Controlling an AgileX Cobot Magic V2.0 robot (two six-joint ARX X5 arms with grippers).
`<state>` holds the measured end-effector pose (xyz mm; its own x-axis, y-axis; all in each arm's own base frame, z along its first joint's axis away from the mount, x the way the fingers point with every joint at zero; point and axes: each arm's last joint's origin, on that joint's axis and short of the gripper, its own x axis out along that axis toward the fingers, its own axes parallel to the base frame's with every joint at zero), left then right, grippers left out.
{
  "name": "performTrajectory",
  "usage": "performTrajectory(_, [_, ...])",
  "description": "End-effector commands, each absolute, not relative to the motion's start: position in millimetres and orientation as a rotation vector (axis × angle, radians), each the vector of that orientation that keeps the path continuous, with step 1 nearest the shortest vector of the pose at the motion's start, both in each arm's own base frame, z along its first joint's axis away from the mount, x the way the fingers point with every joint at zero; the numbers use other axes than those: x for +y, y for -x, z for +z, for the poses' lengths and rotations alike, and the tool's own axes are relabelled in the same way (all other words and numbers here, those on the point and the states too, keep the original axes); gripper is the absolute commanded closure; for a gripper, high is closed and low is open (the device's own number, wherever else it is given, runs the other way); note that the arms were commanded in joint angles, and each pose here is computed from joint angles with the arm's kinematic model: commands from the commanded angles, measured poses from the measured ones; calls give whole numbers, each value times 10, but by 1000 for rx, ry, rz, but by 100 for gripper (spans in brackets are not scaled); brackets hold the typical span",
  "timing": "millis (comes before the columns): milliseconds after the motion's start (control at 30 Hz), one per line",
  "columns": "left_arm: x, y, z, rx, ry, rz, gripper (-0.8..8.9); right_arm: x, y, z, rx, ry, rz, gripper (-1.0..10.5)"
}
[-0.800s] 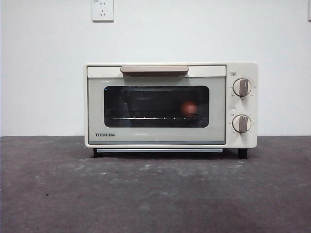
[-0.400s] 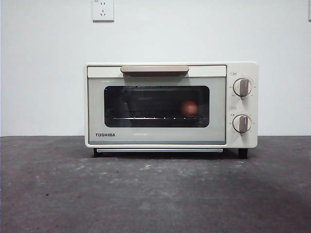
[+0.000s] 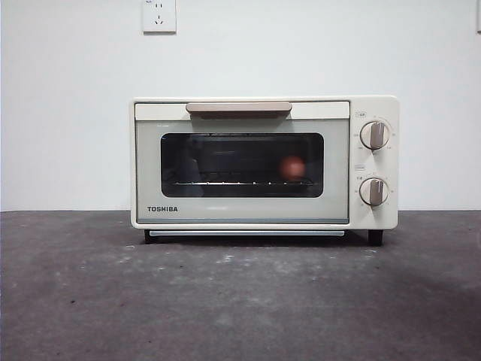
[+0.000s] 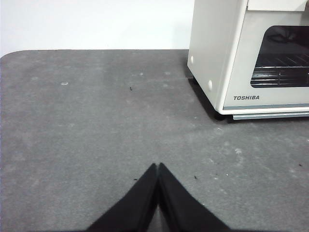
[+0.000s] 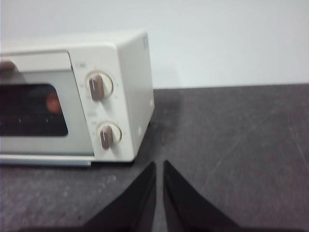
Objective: Eggoven
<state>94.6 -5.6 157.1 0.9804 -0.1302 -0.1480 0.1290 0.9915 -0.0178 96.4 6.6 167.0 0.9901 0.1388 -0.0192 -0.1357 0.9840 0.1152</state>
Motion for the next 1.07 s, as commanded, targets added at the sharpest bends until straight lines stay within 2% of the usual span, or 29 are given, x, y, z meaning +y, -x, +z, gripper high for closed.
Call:
performTrajectory(33, [-55, -953, 1501, 177, 17, -130, 806, 65, -964, 1616, 71, -132, 135, 941])
performTrajectory(200, [-55, -952, 1501, 177, 17, -130, 806, 65, -951, 1507, 185, -137, 129, 941])
performTrajectory(633, [-55, -953, 1501, 177, 17, -130, 806, 65, -962, 1595, 94, -132, 132, 941])
performTrajectory(1067, [-55, -952, 1501, 177, 17, -130, 806, 64, -962, 1596, 93, -132, 131, 941])
